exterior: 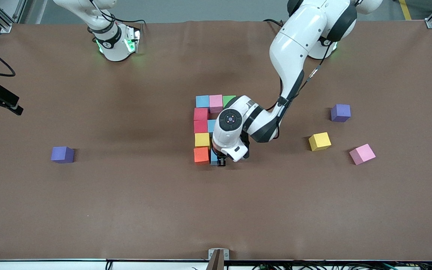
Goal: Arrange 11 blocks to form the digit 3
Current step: 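Lower the light blue cube with the left gripper beside the orange cube, then open the left gripper and move it to the yellow cube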
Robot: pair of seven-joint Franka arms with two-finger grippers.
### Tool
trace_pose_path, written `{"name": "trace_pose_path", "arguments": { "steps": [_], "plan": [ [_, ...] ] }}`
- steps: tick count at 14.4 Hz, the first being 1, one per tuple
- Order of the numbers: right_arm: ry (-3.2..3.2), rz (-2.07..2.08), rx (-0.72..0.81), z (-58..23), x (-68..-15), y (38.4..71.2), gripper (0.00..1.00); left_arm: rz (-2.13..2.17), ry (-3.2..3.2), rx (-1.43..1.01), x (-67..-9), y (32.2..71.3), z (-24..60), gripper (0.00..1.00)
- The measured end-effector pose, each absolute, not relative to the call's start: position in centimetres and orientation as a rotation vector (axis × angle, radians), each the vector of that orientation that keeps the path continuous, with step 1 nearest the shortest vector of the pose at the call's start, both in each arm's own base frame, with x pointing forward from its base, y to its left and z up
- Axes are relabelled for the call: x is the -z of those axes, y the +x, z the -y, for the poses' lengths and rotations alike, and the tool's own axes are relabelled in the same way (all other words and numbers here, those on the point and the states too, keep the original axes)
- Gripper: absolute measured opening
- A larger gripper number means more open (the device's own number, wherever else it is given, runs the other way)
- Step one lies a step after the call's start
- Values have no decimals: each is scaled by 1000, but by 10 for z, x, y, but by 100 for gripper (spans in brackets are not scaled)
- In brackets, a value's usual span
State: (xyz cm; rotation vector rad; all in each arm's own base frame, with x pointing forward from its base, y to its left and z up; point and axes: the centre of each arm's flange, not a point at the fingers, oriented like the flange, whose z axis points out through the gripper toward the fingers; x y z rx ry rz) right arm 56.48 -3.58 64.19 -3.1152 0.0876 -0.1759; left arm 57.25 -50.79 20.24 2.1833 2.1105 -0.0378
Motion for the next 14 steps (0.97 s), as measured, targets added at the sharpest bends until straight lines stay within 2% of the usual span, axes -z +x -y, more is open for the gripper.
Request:
{"name": "trace_pose_path", "arguments": {
  "steps": [3, 6, 9, 14],
  "plan": [
    [-3115, -92, 176, 37, -642, 565, 100, -2071, 2254, 7, -205, 567, 512, 100],
    [-3115, -83, 173, 34, -642, 565, 100, -1990, 2323, -5, -238, 571, 515, 100],
    [-3116, -75, 146, 31, -640, 563, 100, -1825, 2426, -38, -302, 576, 509, 100],
    [-3116, -72, 150, 30, -643, 563, 100, -1539, 2701, -65, -372, 608, 415, 100]
  ]
}}
